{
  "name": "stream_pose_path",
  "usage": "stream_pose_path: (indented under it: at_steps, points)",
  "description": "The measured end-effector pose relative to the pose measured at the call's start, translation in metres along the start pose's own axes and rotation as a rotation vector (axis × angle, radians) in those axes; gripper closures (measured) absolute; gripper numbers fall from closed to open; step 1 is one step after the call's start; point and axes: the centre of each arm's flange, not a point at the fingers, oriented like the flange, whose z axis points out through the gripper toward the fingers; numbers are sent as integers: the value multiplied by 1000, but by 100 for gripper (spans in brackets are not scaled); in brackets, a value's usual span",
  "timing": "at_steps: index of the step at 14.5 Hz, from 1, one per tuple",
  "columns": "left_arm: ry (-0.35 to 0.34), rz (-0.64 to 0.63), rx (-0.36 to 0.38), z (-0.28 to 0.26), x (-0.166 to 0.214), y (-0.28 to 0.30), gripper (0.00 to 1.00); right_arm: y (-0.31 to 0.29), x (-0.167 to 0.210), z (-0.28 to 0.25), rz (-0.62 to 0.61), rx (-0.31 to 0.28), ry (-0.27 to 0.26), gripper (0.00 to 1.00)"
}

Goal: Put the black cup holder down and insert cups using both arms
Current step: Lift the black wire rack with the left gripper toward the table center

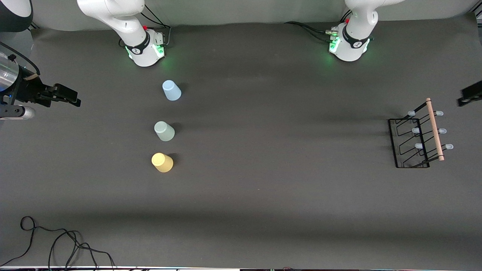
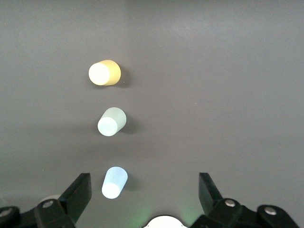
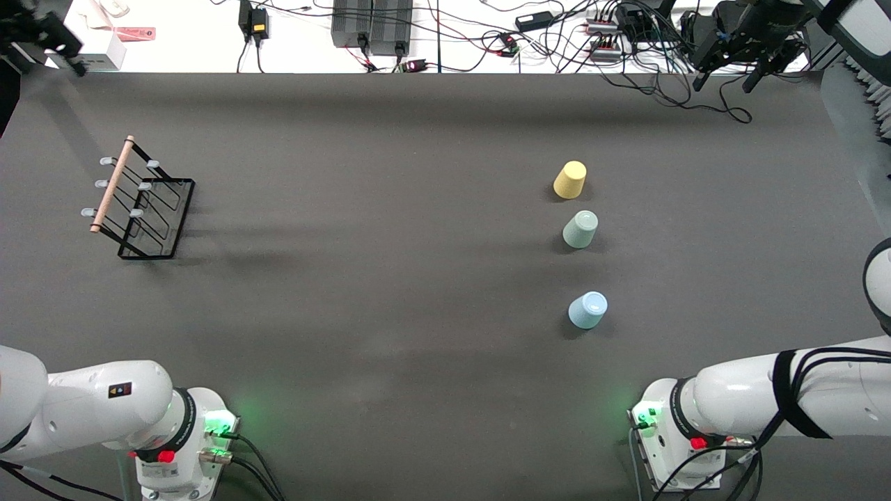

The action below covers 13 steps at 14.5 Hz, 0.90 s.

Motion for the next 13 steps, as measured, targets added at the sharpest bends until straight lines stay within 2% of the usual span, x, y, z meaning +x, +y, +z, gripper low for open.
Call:
stream_pose_path:
  at_steps: [3, 7, 13]
  points:
    - [-34, -25, -17, 23, -12, -33, 0, 1, 0, 0, 1, 0, 0, 0]
    - [-25, 7, -13, 45, -12, -27, 0, 1, 0, 0, 2, 0, 0, 0]
    - [16, 101, 0, 168, -19, -43, 0, 1, 0, 0, 2, 0, 0, 0]
